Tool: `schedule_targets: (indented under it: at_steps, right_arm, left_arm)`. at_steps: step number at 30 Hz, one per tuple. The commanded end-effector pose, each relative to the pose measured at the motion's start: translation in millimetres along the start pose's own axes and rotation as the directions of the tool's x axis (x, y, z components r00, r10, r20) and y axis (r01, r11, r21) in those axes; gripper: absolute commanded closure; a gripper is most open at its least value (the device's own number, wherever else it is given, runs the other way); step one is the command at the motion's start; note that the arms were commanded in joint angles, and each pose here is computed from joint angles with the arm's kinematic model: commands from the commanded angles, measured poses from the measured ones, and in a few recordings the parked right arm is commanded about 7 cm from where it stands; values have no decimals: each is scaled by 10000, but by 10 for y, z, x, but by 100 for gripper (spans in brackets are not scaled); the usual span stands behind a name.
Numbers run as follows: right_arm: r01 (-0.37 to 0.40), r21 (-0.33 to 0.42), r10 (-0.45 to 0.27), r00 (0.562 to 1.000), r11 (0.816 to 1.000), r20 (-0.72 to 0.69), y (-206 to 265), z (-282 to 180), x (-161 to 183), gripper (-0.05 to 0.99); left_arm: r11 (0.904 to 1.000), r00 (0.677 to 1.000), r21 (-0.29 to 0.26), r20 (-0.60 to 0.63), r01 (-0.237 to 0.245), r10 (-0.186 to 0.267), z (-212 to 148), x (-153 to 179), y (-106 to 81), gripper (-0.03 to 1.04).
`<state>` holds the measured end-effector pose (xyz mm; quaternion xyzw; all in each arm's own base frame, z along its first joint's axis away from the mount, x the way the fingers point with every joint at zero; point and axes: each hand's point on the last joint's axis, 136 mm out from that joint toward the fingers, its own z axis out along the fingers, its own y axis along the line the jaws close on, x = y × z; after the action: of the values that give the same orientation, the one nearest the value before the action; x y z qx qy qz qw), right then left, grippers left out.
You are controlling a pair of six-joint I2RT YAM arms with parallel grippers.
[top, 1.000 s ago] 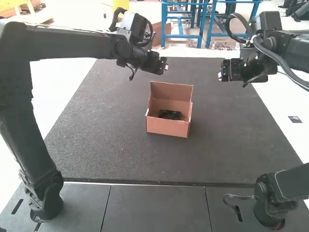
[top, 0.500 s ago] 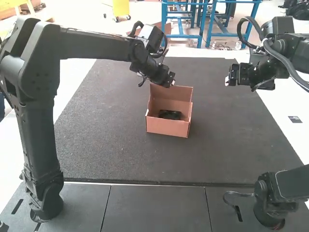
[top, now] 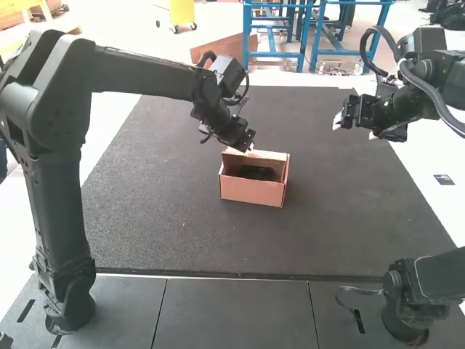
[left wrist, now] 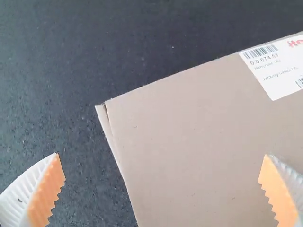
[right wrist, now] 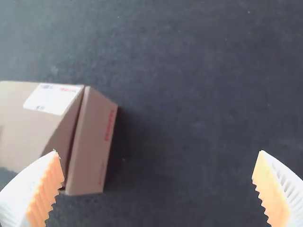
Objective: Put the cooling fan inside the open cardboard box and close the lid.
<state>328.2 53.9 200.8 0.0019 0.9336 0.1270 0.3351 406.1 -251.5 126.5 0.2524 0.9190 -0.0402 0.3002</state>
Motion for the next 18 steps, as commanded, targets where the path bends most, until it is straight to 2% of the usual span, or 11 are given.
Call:
schedule_targets:
  at_steps: [1,4,7,11,18]
  right_arm:
    - [-204,-277,209,9996,9994,172,37,-55,-37,2]
    - [-236,-447,238,9997,9987,33,69,-45,1,2]
    - [-278,-530,277,9996,9982,-28,82,-42,17,2]
    - [-346,-619,332,9992,9975,-241,93,-30,71,2]
    - [-428,-631,409,9987,9971,-312,99,-30,87,2]
  left_arm:
    - [9992,9991,-2,59,-409,409,45,60,-140,4]
    - [9965,9966,179,173,-814,811,99,117,-299,4]
    - [9944,9947,253,-60,-1029,1031,199,248,-386,4]
    - [9929,9914,142,-559,-1179,1185,340,436,-417,4]
    - [9907,9869,-60,-888,-1356,1346,412,565,-425,4]
